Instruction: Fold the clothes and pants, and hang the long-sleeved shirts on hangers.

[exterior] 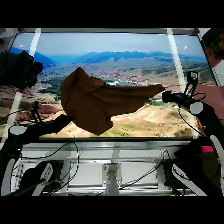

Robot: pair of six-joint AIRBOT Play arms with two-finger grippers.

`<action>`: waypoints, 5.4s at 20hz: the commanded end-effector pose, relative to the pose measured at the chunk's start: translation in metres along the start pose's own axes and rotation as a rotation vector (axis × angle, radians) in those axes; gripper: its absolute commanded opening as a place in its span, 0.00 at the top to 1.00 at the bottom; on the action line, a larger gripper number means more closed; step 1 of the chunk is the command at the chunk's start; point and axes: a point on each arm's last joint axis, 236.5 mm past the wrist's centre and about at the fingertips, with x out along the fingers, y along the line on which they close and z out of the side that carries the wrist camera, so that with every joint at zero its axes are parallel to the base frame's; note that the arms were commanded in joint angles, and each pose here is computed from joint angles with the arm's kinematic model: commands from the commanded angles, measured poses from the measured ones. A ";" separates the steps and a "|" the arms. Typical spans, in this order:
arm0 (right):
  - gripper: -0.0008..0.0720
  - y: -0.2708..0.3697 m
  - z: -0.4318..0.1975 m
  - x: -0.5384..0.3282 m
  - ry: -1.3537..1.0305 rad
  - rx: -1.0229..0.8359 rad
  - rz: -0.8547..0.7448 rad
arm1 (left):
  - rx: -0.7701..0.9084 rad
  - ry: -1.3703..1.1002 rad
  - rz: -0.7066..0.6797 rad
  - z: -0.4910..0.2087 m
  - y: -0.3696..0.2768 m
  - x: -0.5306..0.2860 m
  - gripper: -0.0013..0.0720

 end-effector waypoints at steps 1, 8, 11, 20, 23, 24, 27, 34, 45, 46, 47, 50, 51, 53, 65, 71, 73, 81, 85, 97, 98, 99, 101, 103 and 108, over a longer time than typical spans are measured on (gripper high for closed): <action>0.34 0.000 0.000 0.000 0.001 0.001 0.000 | 0.029 0.052 0.051 -0.019 0.017 0.004 0.14; 0.38 0.000 0.000 0.000 0.001 0.002 0.001 | 0.032 0.021 0.068 -0.011 0.021 0.004 0.14; 0.38 0.000 0.000 0.000 0.001 0.006 0.001 | 0.023 -0.001 0.066 -0.006 0.020 0.004 0.14; 0.38 0.001 -0.004 0.000 0.016 0.007 0.006 | 0.048 0.095 0.118 -0.030 0.023 0.051 0.22; 0.38 0.001 -0.003 0.000 0.015 0.007 0.006 | -0.019 0.022 0.117 -0.012 0.026 0.057 0.35; 0.38 0.001 -0.003 0.000 0.015 0.007 0.006 | -0.033 -0.001 0.120 -0.007 0.027 0.058 0.36; 0.39 0.002 -0.005 0.000 0.024 0.010 0.010 | -0.070 -0.041 0.096 0.004 0.020 0.057 0.96; 0.39 0.020 -0.053 -0.007 0.223 -0.047 0.092 | 0.231 -0.319 -0.092 0.113 -0.096 -0.007 0.96; 0.37 0.135 -0.111 -0.006 0.439 0.003 0.523 | 0.511 -0.456 0.050 0.120 -0.146 -0.121 0.96; 0.37 0.133 -0.115 0.002 0.433 -0.041 0.498 | 0.523 -0.444 0.097 0.119 -0.137 -0.122 0.96; 0.37 0.126 -0.112 0.009 0.412 -0.054 0.461 | 0.530 -0.439 0.131 0.119 -0.129 -0.123 0.96; 0.37 0.107 -0.094 0.019 0.353 0.011 0.396 | 0.537 -0.437 0.147 0.120 -0.126 -0.123 0.96; 0.37 0.103 -0.093 0.020 0.355 0.019 0.391 | 0.540 -0.437 0.153 0.120 -0.125 -0.123 0.96; 0.37 0.103 -0.101 0.022 0.384 0.029 0.397 | 0.542 -0.436 0.157 0.120 -0.124 -0.123 0.96; 0.27 0.206 -0.161 0.028 0.603 0.171 0.647 | 0.541 -0.434 0.157 0.120 -0.124 -0.122 0.96; 0.28 0.207 -0.145 0.039 0.600 0.221 0.612 | 0.539 -0.434 0.156 0.120 -0.124 -0.122 0.96; 0.28 0.199 -0.159 0.040 0.675 0.200 0.568 | 0.538 -0.434 0.153 0.120 -0.124 -0.122 0.96; 0.33 0.199 -0.161 0.045 0.689 0.232 0.535 | 0.538 -0.434 0.153 0.120 -0.124 -0.122 0.96; 0.42 0.222 -0.169 0.043 0.675 0.193 0.550 | 0.538 -0.435 0.153 0.120 -0.124 -0.122 0.96; 0.96 0.266 0.003 -0.008 0.193 -0.002 0.671 | 0.587 -0.435 0.244 0.125 -0.108 -0.126 0.96; 0.96 0.260 0.037 -0.014 0.086 -0.013 0.643 | 0.589 -0.435 0.245 0.125 -0.107 -0.126 0.96; 0.96 0.251 0.066 -0.017 -0.007 -0.010 0.609 | 0.590 -0.435 0.247 0.125 -0.107 -0.126 0.96; 0.96 0.224 0.116 -0.017 -0.161 0.059 0.528 | 0.595 -0.429 0.258 0.125 -0.105 -0.126 0.96; 0.96 0.187 0.148 -0.008 -0.268 0.154 0.437 | 0.608 -0.391 0.294 0.119 -0.095 -0.125 0.96; 0.96 0.115 0.163 0.038 -0.319 0.340 0.279 | 0.586 -0.286 0.328 0.099 -0.079 -0.119 0.96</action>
